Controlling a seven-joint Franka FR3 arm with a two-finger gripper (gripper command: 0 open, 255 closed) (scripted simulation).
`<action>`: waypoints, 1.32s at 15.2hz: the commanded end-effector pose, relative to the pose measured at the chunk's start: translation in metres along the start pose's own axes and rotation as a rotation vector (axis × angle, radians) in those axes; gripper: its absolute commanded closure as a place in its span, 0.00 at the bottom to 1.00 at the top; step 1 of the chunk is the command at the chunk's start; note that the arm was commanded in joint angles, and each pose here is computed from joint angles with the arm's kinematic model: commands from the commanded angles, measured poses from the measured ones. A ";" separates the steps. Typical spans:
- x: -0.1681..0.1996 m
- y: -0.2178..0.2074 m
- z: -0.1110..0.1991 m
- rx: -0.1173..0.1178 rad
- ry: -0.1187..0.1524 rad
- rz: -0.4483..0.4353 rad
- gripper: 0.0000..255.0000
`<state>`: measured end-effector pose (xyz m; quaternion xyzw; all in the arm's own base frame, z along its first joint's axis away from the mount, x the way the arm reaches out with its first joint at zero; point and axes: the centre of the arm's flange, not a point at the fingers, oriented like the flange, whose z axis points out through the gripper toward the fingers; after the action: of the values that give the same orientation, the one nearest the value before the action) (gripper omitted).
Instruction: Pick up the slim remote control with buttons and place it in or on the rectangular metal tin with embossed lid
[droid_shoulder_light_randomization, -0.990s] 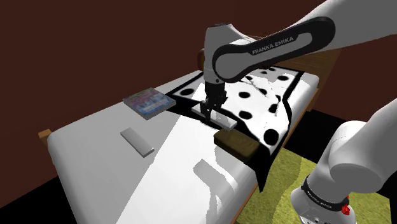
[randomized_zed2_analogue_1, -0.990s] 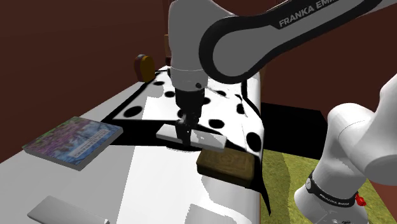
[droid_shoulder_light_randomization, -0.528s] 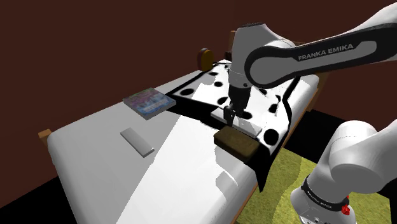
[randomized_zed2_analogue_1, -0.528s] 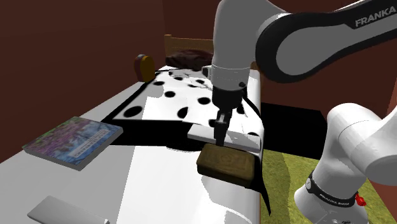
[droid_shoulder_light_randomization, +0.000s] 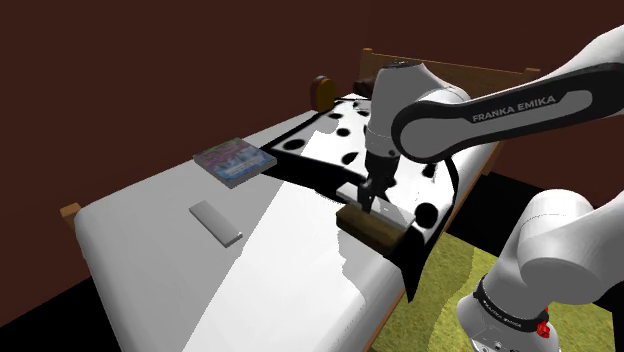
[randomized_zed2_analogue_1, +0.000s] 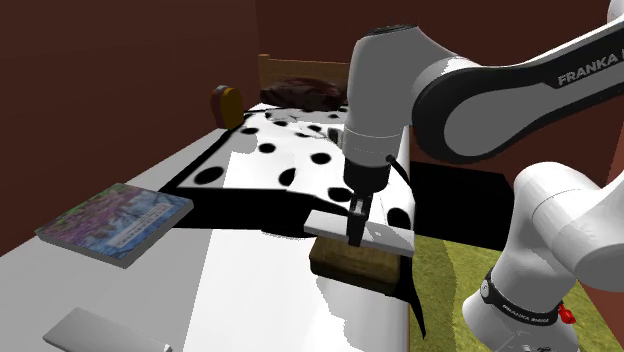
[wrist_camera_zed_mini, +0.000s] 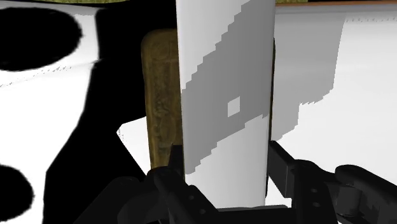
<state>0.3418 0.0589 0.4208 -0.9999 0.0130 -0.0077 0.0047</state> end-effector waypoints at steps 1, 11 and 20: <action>0.000 0.000 0.011 0.000 0.001 0.000 1.00; -0.001 0.000 0.038 0.000 0.001 0.000 1.00; -0.001 0.000 0.038 0.000 0.001 0.000 0.00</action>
<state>0.3419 0.0588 0.3824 -0.9999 0.0129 -0.0082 0.0047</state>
